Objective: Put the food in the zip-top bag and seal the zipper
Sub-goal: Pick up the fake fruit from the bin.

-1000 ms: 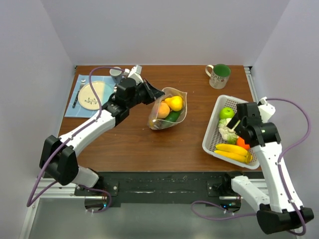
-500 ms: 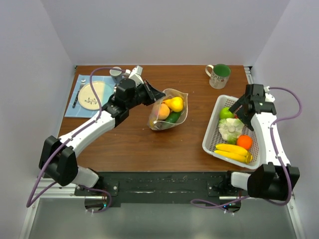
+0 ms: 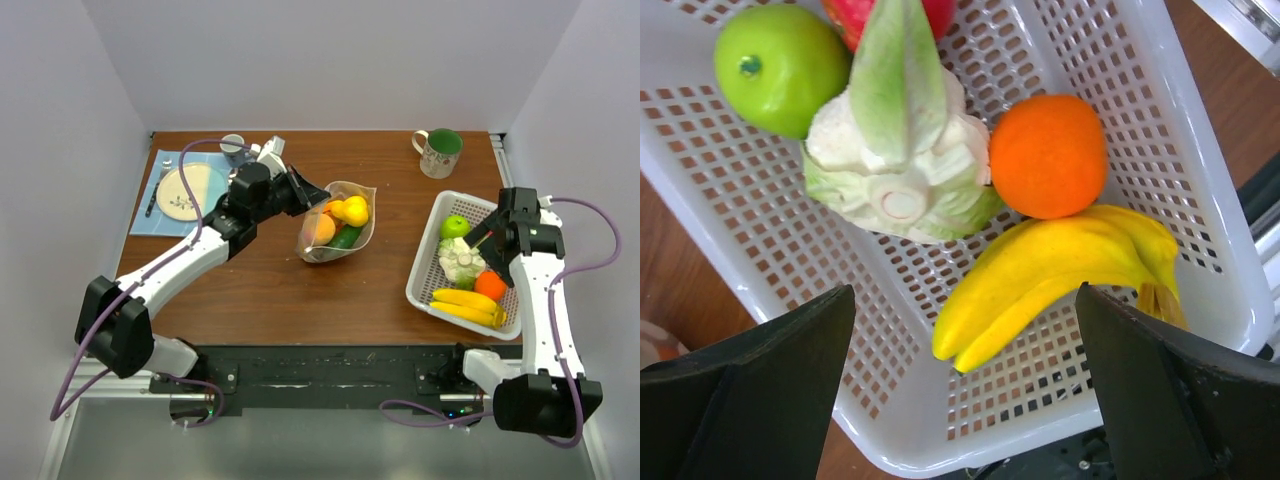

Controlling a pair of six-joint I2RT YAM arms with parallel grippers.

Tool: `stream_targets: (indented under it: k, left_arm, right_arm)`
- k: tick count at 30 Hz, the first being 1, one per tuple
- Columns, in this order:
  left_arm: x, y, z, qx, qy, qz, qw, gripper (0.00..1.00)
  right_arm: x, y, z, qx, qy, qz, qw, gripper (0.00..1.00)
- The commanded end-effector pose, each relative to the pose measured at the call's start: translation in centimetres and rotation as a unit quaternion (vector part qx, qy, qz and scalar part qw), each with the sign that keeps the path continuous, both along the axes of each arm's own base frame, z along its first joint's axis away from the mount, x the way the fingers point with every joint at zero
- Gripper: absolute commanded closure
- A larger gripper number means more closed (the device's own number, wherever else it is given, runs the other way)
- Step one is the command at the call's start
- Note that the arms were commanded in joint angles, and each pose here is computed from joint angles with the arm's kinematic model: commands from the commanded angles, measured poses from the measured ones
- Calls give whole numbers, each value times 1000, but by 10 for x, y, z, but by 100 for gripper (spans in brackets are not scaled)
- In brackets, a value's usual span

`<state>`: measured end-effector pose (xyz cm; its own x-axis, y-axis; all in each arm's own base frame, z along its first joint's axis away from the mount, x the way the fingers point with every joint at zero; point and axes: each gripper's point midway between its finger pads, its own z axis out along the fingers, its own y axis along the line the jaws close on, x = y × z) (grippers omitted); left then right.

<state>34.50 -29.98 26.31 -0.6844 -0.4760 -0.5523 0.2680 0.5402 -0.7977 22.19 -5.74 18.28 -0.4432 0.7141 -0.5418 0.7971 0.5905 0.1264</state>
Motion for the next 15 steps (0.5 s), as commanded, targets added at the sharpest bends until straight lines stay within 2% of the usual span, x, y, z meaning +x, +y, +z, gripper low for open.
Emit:
stream_targets:
  k: [1, 5, 10, 12, 15]
  left_arm:
    - [-3, 0, 17, -20, -23, -10, 999, 100]
    - [-3, -2, 12, -14, -16, -18, 1000, 100]
    - [3, 4, 7, 26, -14, -4, 1000, 100]
    - [6, 5, 11, 29, -16, 0, 999, 100]
    - [10, 5, 16, 31, -22, 6, 999, 100]
  right_arm:
    - [3, -10, 3, -11, 17, -43, 999, 4]
    - [11, -29, 14, -52, 19, -84, 995, 1]
    - [14, -47, 10, -85, 27, -116, 989, 1]
    - [21, -58, 0, -79, 28, -122, 989, 1]
    - [29, -71, -32, -23, 45, -131, 990, 1]
